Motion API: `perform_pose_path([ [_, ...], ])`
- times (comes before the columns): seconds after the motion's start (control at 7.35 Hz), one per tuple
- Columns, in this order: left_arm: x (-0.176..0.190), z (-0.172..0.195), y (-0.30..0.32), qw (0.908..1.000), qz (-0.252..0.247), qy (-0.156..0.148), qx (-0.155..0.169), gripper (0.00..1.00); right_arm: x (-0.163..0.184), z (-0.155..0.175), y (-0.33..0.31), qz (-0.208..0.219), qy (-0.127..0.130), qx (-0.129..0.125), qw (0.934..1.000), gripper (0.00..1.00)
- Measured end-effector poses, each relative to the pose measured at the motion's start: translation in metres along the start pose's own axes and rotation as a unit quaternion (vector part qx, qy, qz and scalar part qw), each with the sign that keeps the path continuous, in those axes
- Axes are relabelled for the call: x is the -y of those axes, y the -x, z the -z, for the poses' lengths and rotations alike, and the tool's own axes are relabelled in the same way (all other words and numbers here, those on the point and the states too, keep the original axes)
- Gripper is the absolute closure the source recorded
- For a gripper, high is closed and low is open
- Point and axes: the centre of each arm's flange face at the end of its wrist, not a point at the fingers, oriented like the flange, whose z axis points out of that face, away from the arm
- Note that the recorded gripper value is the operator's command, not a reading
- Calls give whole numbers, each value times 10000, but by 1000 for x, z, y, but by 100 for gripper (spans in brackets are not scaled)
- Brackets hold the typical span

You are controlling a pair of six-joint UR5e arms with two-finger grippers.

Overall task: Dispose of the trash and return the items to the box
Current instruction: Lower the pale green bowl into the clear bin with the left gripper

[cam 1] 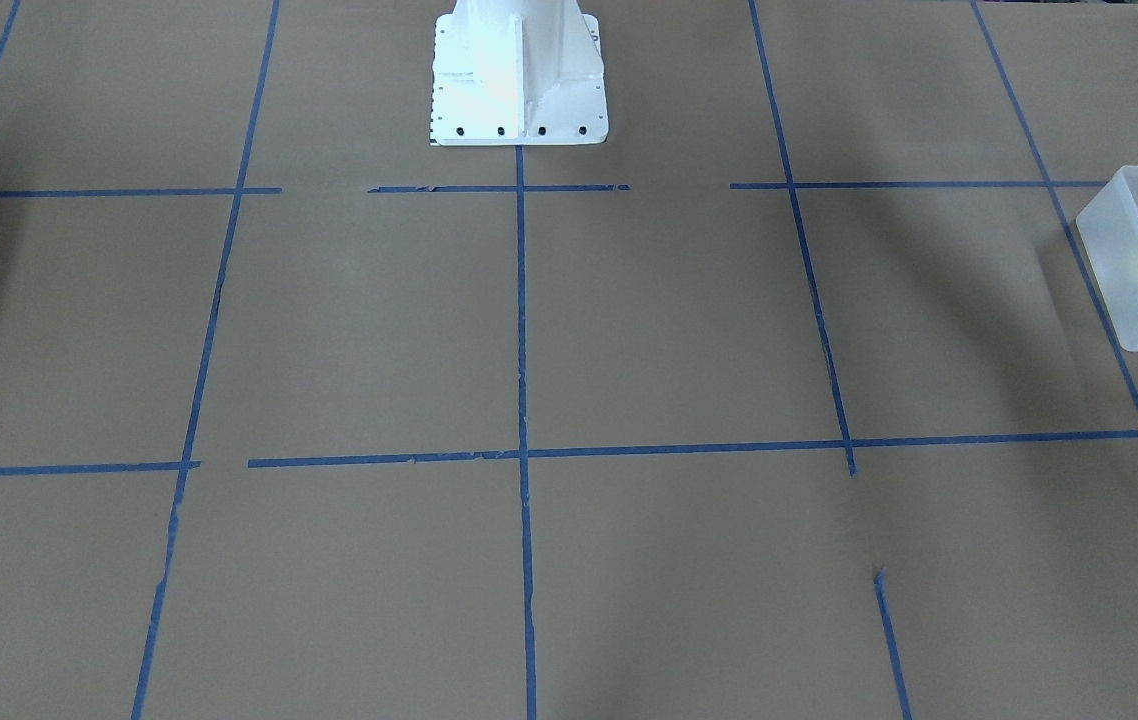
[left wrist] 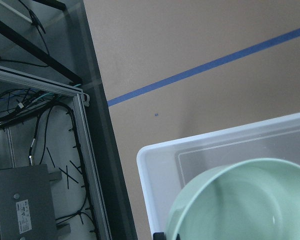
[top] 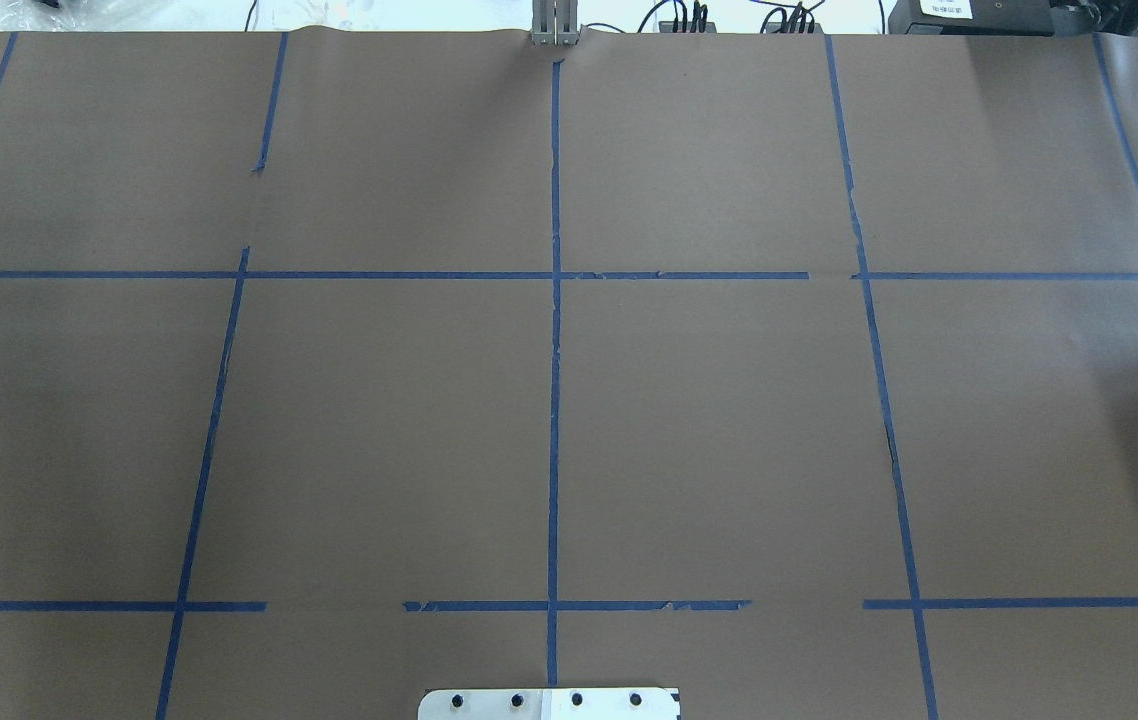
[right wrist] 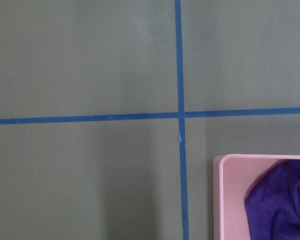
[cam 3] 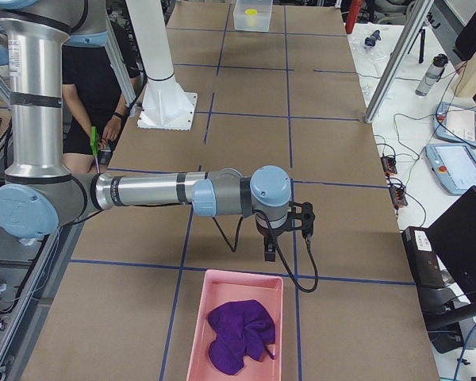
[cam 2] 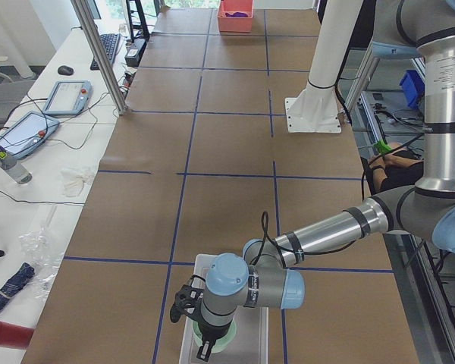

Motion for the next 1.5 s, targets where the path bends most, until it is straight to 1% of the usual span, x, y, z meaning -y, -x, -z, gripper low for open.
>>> perform_pose_path([
  [0.14, -4, -3, -2, 10000, 12, 15, -79, 32, 0, 0, 0, 2, -1, 0, 10000, 0],
  [0.27, -6, -4, -4, 9999, 17, 10, -149, 9, 0, 0, 0, 2, -1, 0, 10000, 0],
  [0.41, -6, -4, -5, 9998, 14, -7, -211, 0, 0, 0, 0, 2, -1, 0, 10000, 0],
  [0.68, -2, -1, -7, 9997, -14, -65, -227, 0, 0, -1, 0, 0, 6, -1, 10000, 0],
  [0.82, 6, 8, -9, 9997, -66, -164, -197, 0, 0, -1, 0, 5, 6, 0, 10000, 0],
  [0.95, 21, 26, -14, 9993, -141, -317, -168, 0, 0, -1, 0, 8, 3, 0, 10000, 0],
  [1.09, 40, 45, -20, 9987, -154, -386, -293, 0, 0, 0, 1, 13, -1, 1, 10000, 0],
  [1.22, 62, 65, -28, 9979, -78, -331, -559, 0, 0, 0, 1, 18, -5, 1, 10000, 0],
  [1.36, 82, 91, -39, 9966, 113, -240, -782, 0, 0, 0, 2, 22, -8, 2, 10000, 0],
  [1.5, 97, 117, -51, 9947, 441, -187, -915, 0, 0, 1, 2, 24, -10, 2, 10000, 0],
])
